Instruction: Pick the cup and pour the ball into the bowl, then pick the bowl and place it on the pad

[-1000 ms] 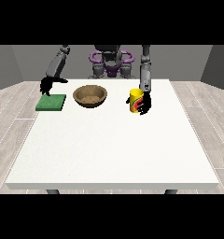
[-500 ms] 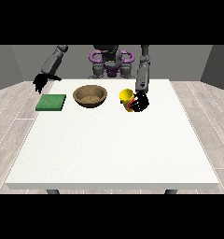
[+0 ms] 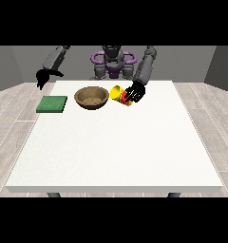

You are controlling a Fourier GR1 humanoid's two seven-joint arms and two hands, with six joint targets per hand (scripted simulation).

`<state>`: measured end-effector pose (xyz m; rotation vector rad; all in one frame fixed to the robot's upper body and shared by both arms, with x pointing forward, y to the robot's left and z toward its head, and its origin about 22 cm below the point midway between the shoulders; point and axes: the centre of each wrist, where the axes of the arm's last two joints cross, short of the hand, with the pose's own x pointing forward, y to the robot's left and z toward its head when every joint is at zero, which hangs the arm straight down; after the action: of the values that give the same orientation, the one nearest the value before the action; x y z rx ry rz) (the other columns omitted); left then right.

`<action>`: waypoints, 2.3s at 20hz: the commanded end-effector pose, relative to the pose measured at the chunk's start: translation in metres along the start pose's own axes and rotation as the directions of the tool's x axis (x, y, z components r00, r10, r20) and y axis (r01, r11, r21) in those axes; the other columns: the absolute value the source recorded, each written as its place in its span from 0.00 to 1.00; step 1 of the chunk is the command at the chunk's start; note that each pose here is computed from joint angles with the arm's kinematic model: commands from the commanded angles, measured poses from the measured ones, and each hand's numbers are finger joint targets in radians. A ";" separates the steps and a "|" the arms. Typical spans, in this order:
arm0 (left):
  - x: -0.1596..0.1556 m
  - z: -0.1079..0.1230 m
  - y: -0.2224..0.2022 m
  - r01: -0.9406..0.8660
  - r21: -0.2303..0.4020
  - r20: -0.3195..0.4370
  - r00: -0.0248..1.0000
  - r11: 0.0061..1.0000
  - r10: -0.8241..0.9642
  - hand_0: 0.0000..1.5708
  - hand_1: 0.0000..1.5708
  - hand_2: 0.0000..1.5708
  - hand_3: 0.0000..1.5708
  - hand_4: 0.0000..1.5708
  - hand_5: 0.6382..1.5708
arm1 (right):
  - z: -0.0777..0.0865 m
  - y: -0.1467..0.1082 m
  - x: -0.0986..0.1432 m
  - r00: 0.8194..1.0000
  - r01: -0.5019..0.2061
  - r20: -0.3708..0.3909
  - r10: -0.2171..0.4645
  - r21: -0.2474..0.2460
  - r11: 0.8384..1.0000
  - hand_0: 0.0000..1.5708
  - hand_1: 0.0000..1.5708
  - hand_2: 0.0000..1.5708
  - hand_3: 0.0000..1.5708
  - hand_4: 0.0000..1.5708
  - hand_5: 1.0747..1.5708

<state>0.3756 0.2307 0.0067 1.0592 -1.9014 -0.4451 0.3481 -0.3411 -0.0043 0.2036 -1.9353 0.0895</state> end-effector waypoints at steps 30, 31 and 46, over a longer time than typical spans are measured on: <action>0.234 0.013 -0.055 0.671 -0.189 0.636 0.640 0.717 -0.432 0.00 0.00 1.00 1.00 0.37 0.95 | 0.142 -0.066 -0.038 0.984 -0.055 -0.176 -0.002 -0.318 0.947 0.00 0.00 0.12 0.22 0.26 0.92; 0.243 -0.007 -0.049 0.688 -0.187 0.610 0.641 0.701 -0.466 0.00 0.00 1.00 1.00 0.39 0.96 | 0.117 -0.066 -0.032 0.984 -0.060 -0.176 0.012 -0.266 0.962 0.00 0.00 0.11 0.22 0.27 0.93; 0.237 -0.021 -0.043 0.834 -0.063 0.717 0.420 0.549 -0.556 0.87 0.87 1.00 1.00 0.67 0.99 | 0.123 -0.058 -0.036 0.985 -0.031 -0.172 -0.011 -0.238 0.971 0.00 0.00 0.19 0.24 0.33 0.93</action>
<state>0.3483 0.0064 0.1010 1.4823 -1.6001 -1.8994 0.2653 -0.4138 -0.0801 -0.0198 -1.7232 -0.1295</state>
